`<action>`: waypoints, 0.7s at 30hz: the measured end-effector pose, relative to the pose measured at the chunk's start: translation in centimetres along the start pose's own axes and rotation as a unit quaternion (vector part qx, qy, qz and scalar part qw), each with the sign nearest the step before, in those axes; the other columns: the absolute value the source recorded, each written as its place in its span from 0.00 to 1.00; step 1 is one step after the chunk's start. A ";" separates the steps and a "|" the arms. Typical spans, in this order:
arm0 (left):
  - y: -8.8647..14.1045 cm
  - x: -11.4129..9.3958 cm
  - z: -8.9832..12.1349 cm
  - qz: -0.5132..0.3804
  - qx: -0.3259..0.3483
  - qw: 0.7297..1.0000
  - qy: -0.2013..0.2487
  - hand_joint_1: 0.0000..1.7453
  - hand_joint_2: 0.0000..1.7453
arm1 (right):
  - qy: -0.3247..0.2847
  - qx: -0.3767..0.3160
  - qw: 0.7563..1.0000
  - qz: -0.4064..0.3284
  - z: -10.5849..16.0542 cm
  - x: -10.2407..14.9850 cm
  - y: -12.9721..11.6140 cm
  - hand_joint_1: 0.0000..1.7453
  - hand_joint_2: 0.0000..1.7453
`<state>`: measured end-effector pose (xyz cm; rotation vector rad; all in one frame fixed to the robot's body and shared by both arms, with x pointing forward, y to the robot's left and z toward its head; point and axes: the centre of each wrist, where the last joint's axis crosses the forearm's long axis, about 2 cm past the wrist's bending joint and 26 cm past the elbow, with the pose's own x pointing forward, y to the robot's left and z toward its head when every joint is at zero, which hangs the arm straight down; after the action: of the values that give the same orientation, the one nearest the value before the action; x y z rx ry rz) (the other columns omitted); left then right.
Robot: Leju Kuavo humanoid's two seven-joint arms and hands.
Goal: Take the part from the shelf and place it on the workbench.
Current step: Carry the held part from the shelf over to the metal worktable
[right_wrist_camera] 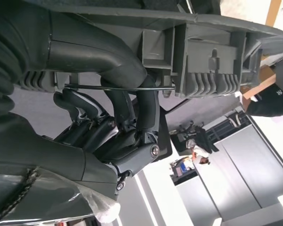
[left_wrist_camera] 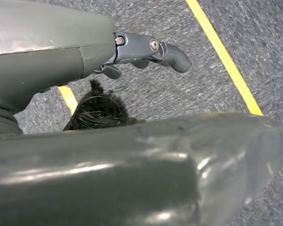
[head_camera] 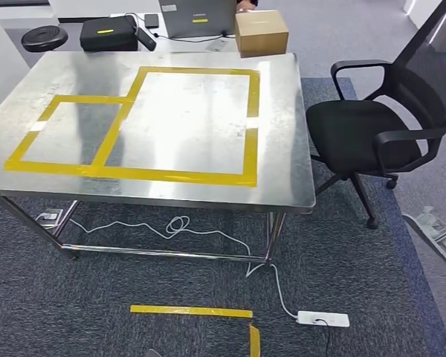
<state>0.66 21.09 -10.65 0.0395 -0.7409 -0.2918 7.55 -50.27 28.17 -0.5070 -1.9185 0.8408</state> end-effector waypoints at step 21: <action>0.2 -0.5 0.3 0.008 0.021 1.000 0.012 0.00 0.00 | -0.013 -0.017 1.000 0.014 0.4 1.6 -1.0 1.00 1.00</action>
<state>0.16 21.43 -10.78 0.0776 -0.7241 -0.2607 6.41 -49.99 29.72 -0.5469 -1.9562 0.8382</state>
